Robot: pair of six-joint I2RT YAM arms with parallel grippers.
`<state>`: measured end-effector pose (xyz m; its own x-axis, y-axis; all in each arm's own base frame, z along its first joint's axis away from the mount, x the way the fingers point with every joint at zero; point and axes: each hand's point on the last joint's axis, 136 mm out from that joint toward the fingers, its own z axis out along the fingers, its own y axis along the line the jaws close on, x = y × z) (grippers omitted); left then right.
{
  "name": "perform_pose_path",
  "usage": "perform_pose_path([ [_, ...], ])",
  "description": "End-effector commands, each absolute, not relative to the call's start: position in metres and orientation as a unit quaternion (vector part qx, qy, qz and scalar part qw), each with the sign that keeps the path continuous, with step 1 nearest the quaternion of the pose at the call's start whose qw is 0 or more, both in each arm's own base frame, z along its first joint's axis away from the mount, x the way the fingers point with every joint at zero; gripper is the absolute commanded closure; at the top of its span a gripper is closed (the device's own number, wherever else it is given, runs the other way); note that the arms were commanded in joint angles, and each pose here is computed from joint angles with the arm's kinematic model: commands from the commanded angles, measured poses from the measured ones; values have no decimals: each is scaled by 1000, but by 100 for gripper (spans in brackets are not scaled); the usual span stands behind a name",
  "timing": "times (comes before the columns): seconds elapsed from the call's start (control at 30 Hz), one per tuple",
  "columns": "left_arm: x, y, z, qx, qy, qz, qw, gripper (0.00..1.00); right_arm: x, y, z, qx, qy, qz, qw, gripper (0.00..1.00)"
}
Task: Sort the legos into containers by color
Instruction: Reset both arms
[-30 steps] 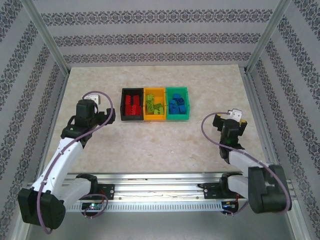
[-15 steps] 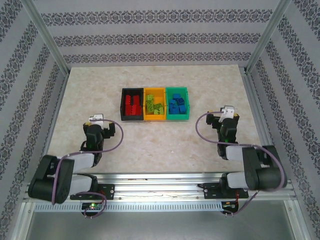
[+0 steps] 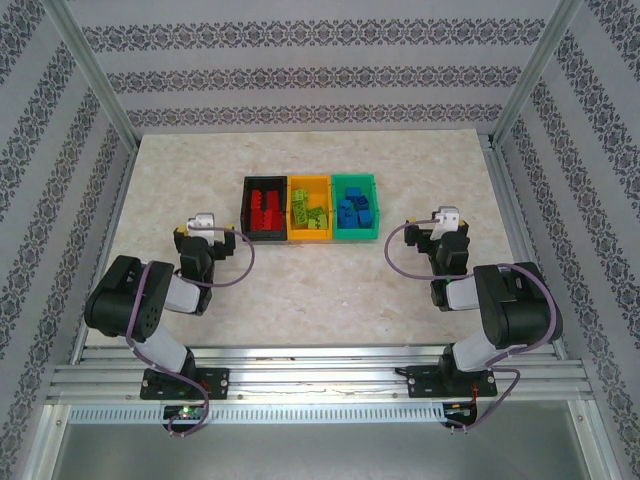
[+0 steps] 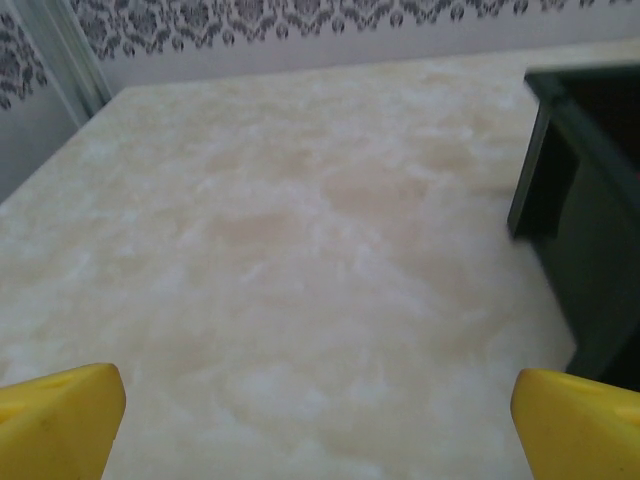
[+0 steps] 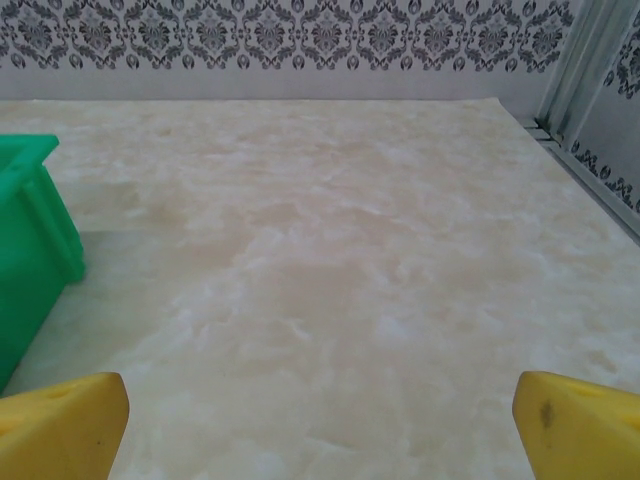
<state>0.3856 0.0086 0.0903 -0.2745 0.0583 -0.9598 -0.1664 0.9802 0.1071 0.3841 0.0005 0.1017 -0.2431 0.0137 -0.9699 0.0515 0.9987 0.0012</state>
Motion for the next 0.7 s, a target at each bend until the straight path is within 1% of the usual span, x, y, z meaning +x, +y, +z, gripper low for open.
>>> perform_pose_path([
  [0.0, 390, 18, 95, -46, 792, 107, 600, 1, 390, 2, 108, 17, 787, -12, 617, 2],
  [0.47, 389, 17, 97, -43, 789, 104, 604, 1, 390, 6, 107, 9, 788, -30, 615, 2],
  [0.67, 389, 17, 98, -44, 789, 104, 605, 1, 393, 7, 106, 4, 793, -18, 608, 2],
])
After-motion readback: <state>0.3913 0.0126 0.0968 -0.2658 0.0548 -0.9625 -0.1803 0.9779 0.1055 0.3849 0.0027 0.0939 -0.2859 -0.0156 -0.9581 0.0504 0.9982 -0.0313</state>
